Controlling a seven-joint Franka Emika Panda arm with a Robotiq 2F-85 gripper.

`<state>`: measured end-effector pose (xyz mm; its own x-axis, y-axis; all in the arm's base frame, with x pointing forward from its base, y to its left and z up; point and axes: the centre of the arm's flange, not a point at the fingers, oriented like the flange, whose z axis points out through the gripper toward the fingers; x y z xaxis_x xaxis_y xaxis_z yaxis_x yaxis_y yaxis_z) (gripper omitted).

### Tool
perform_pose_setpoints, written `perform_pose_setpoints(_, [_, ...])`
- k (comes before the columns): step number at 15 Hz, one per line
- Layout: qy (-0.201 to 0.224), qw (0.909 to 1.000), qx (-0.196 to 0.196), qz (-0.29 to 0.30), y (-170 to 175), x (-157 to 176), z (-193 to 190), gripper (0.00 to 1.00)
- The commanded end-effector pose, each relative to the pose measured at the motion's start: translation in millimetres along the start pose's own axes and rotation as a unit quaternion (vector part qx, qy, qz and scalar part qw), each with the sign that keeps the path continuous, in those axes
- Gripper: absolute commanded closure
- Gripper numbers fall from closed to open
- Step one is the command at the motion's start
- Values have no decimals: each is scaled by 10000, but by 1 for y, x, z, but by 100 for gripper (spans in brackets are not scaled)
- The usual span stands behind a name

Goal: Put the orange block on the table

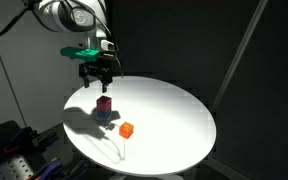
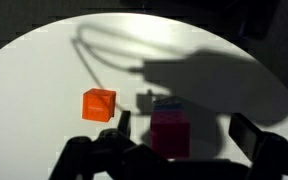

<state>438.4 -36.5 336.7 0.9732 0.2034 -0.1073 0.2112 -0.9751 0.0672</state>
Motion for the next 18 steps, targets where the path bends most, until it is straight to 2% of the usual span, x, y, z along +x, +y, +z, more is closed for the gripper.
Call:
perform_pose_setpoints(1, [30,9999,-39,104,-11,-21,-21,0])
perform_pose_setpoints(6, [124,9997,2,194,-11,-36,-41,0])
perform_pose_setpoints(13, [499,9983,105,290,-9,-56,-72,0])
perform_pose_setpoints(18, [388,9988,162,267,-9,-69,-84,0])
